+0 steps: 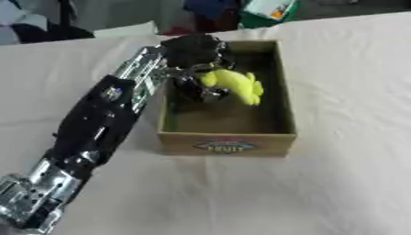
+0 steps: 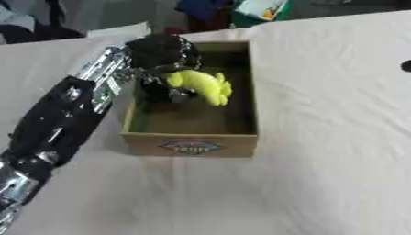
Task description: Pick up objects on the table and place them in the box.
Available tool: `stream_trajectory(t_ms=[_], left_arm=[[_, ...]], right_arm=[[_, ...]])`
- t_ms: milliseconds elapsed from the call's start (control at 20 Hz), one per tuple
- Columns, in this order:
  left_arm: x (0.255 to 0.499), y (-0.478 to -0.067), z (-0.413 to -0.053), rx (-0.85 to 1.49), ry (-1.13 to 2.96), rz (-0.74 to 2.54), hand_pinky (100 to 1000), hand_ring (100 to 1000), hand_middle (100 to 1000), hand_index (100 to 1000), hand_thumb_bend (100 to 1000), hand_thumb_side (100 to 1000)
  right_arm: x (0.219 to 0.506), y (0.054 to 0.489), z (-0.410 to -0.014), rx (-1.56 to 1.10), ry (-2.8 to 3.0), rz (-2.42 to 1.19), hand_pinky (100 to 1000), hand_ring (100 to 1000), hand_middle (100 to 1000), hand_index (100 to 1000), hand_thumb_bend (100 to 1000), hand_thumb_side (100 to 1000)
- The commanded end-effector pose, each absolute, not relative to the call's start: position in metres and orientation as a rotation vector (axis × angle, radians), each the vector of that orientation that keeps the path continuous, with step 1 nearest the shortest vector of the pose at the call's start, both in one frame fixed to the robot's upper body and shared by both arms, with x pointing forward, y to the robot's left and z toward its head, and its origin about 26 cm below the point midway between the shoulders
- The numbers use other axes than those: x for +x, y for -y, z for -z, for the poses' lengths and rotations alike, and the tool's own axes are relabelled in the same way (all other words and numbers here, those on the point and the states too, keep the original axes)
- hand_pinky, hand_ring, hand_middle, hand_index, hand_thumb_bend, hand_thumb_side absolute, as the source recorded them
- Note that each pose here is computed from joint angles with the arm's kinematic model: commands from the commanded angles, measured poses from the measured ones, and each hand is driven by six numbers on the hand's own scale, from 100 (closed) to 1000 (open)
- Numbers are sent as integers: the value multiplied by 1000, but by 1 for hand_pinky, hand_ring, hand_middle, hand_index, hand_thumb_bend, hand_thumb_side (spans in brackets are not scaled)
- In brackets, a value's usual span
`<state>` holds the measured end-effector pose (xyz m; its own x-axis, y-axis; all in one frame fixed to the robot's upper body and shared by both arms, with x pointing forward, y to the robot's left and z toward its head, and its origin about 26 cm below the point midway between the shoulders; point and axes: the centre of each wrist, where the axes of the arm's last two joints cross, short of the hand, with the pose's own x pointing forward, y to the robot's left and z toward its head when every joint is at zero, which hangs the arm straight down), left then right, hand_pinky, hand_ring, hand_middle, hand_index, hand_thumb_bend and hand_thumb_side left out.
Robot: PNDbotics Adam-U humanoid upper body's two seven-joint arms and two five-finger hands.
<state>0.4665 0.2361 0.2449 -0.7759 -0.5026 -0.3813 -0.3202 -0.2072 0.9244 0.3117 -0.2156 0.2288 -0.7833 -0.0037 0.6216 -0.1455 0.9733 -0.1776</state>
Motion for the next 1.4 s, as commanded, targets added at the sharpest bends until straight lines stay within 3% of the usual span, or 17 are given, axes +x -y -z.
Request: stream_trajectory(t_ms=[50,150,300,350,400,500,550,600,650,700,850,900,1050,1250,1350,1400], left_arm=[[469,-240,-247,924,1768,2195,355,531,461,604,100,285],[470,-241,-248,866,1711,2229,414,581,521,691,100,277],[468,-240,-253,822,1638,2272,576,757,726,902,100,202],[467,-240,-256,816,1609,2290,576,757,726,902,100,202],[466,-239,-259,817,1580,2311,639,825,812,997,108,303],[463,-239,-266,836,1564,2321,683,870,856,1000,320,448],[461,-239,-270,852,1571,2312,683,870,856,1000,320,448],[459,-239,-276,882,1600,2288,708,896,876,1000,557,648],[456,-239,-282,915,1641,2257,706,895,876,1000,611,695],[453,-240,-289,958,1698,2210,697,890,871,1000,721,798],[445,-242,-306,1088,1901,2032,684,879,855,1000,712,890],[443,-243,-310,1125,1968,1965,681,875,847,1000,752,936],[438,-246,-315,1171,2101,1818,674,868,835,1000,816,959],[434,-248,-317,1188,2158,1755,668,864,829,1000,818,938],[432,-249,-317,1184,2168,1740,651,848,811,998,673,924],[431,-250,-318,1175,2188,1704,626,824,784,976,505,870]], right_arm=[[308,215,-237,112,2488,-297,826,613,731,933,100,736],[308,215,-237,112,2487,-298,826,613,731,933,100,736],[308,216,-237,111,2486,-296,826,613,731,933,100,736],[308,215,-237,111,2485,-296,826,613,731,933,100,736],[308,216,-236,111,2484,-296,826,614,731,932,100,737],[308,215,-236,112,2484,-295,826,614,731,932,100,737],[308,215,-236,113,2485,-295,826,614,731,932,100,737],[308,215,-236,114,2485,-293,826,614,730,931,100,738],[308,216,-236,113,2485,-291,825,614,730,931,100,738],[308,216,-236,112,2485,-289,825,615,730,931,100,737],[308,217,-236,109,2487,-281,825,615,730,929,100,739],[308,217,-236,106,2490,-278,825,616,729,927,100,742],[309,219,-237,94,2502,-268,825,617,728,923,100,748],[309,222,-238,77,2507,-259,825,617,728,921,100,751],[309,222,-237,74,2507,-255,824,617,728,920,100,751],[309,222,-237,73,2506,-253,824,617,727,919,100,751]])
